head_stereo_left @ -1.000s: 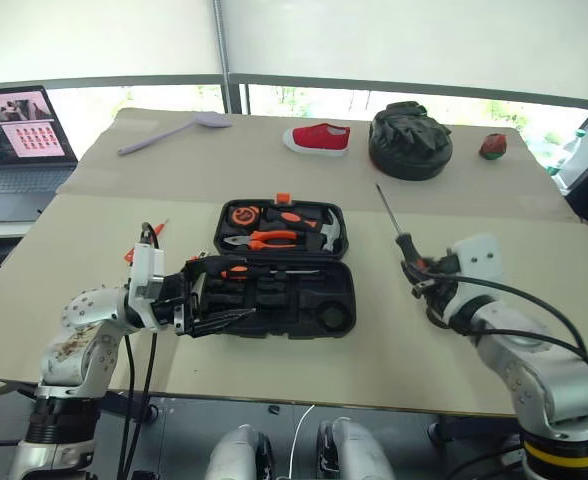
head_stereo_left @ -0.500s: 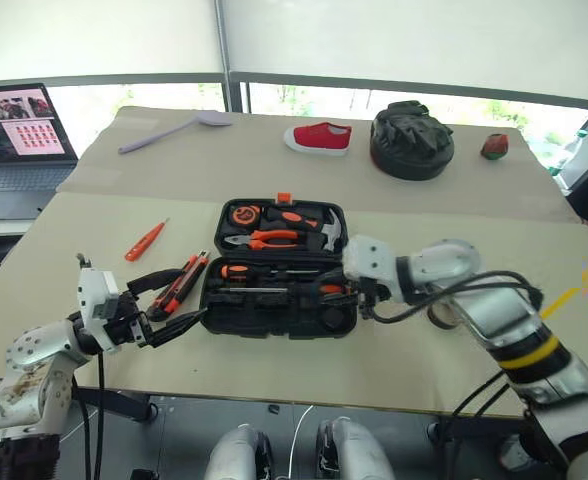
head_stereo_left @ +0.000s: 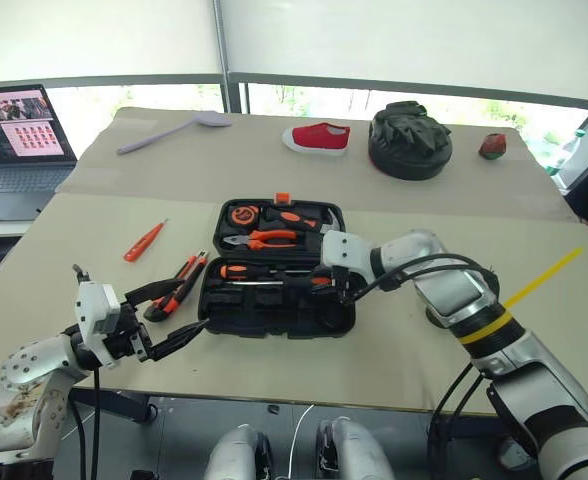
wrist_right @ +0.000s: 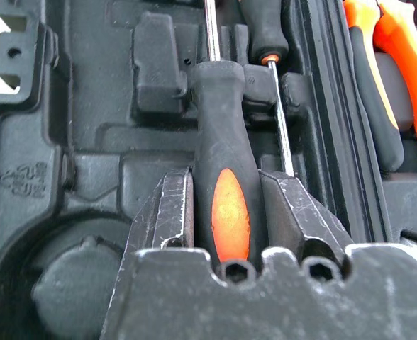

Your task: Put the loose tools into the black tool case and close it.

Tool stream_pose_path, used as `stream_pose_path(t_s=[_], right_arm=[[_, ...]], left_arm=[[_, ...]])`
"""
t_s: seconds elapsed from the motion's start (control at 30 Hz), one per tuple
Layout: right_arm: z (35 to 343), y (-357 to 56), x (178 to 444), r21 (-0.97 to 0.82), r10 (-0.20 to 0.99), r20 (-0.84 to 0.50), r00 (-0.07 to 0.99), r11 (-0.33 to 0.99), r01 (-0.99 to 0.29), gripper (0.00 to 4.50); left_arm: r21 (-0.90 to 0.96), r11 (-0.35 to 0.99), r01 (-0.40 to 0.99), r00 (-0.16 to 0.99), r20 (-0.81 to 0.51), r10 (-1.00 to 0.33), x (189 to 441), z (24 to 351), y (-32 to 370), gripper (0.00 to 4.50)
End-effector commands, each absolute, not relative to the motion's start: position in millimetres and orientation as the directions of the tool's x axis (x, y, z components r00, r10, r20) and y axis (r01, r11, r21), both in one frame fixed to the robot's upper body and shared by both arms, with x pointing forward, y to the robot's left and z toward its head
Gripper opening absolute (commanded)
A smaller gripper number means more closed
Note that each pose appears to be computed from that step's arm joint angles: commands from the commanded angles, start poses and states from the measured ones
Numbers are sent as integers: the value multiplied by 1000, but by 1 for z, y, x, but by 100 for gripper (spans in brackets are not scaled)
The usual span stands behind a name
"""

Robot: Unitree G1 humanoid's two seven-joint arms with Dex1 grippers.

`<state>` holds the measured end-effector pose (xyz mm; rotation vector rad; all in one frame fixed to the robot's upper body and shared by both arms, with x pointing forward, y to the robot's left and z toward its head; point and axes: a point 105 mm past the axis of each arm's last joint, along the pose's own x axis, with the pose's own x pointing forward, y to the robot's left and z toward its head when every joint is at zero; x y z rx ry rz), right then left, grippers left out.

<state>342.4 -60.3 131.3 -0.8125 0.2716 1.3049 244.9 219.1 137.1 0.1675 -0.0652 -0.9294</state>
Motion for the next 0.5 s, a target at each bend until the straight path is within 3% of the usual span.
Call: stream_pose_path(t_s=[0.03, 0.43, 0.5], right_arm=[[141, -68, 349, -409, 735, -600, 315, 57, -911, 103], [128, -68, 352, -375, 711, -637, 298, 51, -926, 103], [134, -65, 350, -395, 733, -620, 279, 15, -918, 204]], left_arm=[[223, 579, 784, 594, -1, -804, 242, 150, 220, 450], [229, 582, 781, 599, -6, -801, 241, 151, 222, 450], [230, 583, 780, 600, -5, -800, 241, 151, 222, 450]])
